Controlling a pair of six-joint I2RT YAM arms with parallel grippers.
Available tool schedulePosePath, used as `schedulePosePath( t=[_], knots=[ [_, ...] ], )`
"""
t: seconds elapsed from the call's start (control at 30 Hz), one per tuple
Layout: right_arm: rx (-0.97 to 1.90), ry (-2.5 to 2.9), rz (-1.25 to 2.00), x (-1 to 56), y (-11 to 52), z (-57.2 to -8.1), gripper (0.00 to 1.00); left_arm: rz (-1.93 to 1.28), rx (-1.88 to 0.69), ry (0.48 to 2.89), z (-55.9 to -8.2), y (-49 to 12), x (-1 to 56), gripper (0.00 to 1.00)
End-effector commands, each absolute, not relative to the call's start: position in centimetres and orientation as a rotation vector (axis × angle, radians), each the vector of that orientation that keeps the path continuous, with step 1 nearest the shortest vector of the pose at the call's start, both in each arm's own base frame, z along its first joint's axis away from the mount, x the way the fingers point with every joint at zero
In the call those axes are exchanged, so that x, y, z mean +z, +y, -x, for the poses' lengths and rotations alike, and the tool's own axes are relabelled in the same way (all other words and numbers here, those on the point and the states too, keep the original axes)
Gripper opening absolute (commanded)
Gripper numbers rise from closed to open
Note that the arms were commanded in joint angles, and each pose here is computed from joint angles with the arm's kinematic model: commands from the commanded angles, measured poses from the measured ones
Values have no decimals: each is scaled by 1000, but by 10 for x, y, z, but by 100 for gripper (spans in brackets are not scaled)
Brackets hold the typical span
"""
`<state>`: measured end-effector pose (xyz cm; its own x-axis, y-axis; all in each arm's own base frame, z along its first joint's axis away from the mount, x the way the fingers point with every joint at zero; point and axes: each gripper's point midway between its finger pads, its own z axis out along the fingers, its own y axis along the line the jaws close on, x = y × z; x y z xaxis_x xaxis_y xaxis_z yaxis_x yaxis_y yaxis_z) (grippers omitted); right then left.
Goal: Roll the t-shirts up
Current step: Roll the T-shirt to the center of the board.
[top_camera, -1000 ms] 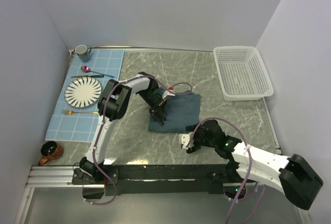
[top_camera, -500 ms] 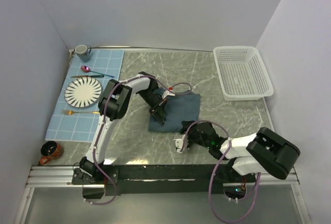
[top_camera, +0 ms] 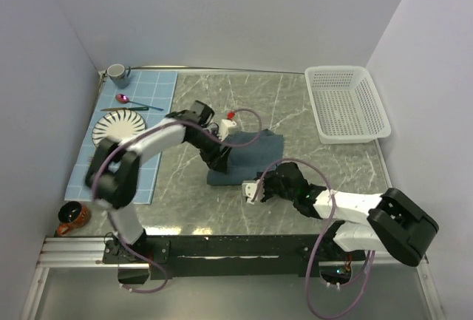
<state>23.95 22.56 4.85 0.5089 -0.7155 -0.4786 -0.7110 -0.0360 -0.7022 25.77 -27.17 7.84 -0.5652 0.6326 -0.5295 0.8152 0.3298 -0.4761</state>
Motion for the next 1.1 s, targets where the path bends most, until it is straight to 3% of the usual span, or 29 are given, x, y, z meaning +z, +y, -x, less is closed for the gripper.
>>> schedulePosePath(
  t=[0.0, 0.1, 0.13, 0.23, 0.47, 0.8, 1.07],
  knots=[
    [139, 1329, 1759, 49, 228, -225, 6, -1093, -456, 2009, -331, -261, 118, 72],
    [189, 1383, 1777, 48, 227, -222, 6, -1065, -451, 1914, -321, -256, 115, 78],
    [214, 1403, 1760, 54, 230, -224, 6, -1070, -443, 1854, -319, -258, 119, 87],
    [294, 1500, 1742, 49, 227, -220, 6, -1115, -422, 1684, -299, -264, 129, 87],
    [376, 1664, 1681, 39, 220, -224, 6, -1226, -446, 1531, -265, -288, 128, 86],
    [415, 1749, 1629, 42, 221, -237, 6, -1402, -553, 1431, -211, -305, 122, 84],
    [437, 1796, 1593, 42, 220, -243, 6, -1505, -413, 1350, -216, -305, 88, 85]
  ],
)
